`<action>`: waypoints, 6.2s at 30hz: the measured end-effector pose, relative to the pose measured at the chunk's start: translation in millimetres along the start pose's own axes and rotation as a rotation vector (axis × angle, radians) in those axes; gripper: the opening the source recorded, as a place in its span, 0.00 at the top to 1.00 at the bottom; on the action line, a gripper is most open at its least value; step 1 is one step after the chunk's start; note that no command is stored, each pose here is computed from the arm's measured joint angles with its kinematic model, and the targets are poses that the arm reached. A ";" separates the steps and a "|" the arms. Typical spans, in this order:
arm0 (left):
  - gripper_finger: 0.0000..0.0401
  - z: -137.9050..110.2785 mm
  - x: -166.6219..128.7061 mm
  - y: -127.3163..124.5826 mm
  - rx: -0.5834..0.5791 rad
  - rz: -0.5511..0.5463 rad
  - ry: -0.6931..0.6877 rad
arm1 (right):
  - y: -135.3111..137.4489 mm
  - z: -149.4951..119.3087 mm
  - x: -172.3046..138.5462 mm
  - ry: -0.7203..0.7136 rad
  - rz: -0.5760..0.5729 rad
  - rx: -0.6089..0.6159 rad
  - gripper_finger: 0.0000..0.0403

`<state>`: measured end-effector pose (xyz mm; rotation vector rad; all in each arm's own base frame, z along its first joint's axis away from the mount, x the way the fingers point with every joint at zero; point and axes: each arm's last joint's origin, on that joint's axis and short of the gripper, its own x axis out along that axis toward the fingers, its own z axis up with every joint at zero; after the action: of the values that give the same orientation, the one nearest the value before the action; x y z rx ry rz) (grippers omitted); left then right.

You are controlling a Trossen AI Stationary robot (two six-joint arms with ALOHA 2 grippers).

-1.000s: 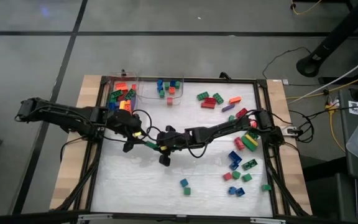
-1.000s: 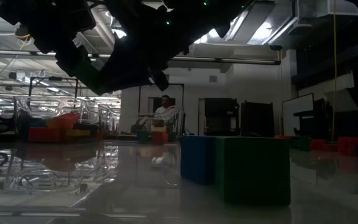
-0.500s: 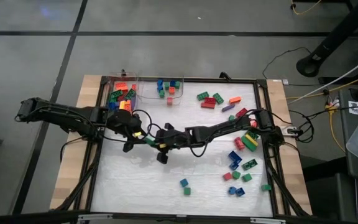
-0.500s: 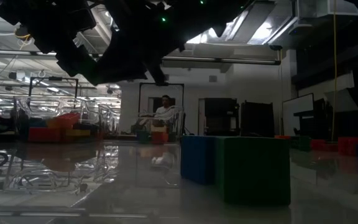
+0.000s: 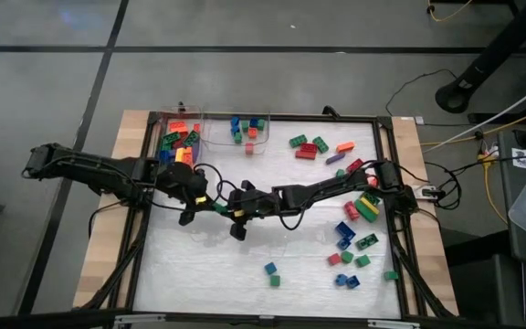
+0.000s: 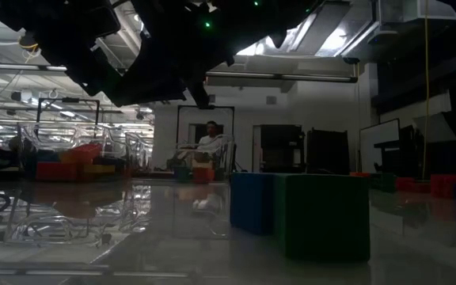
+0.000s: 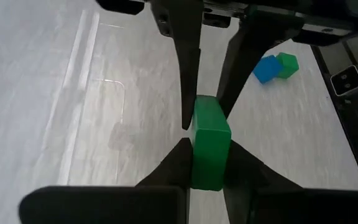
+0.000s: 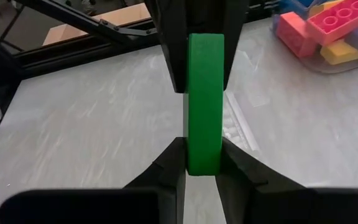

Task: Sort blocks by size
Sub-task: Put the large green block into the left transparent bin, then put the small blue block into the right transparent bin

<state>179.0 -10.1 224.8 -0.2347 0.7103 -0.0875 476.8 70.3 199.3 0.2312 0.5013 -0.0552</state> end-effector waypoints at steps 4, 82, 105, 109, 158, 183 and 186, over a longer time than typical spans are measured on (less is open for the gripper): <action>0.90 0.0 0.0 0.1 -0.014 0.002 0.000 | 0.0 0.0 0.0 0.000 -0.001 0.000 0.82; 0.55 35.7 113.7 -78.7 0.414 -0.277 -0.496 | 91.1 -77.5 -161.3 0.705 -0.109 -0.153 0.40; 0.55 25.4 230.8 -106.6 0.631 -0.310 -0.185 | 94.2 -74.5 -158.3 0.661 -0.082 -0.137 0.40; 0.55 23.4 231.7 -105.0 0.647 -0.305 -0.155 | 94.4 -74.2 -158.1 0.659 -0.079 -0.135 0.40; 0.55 15.3 240.8 -91.9 0.663 -0.179 -0.091 | 96.2 -73.0 -156.8 0.640 -0.064 -0.128 0.40; 0.47 15.3 232.2 -107.2 0.671 -0.122 -0.111 | 97.6 -73.7 -157.5 0.639 -0.060 -0.135 0.40; 0.47 14.8 232.7 -104.1 0.639 -0.116 -0.091 | 97.6 -73.7 -157.5 0.639 -0.060 -0.135 0.40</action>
<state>364.6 -145.4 113.1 0.3317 0.5462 -0.4035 314.8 181.8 232.6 0.0966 1.1442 -0.0038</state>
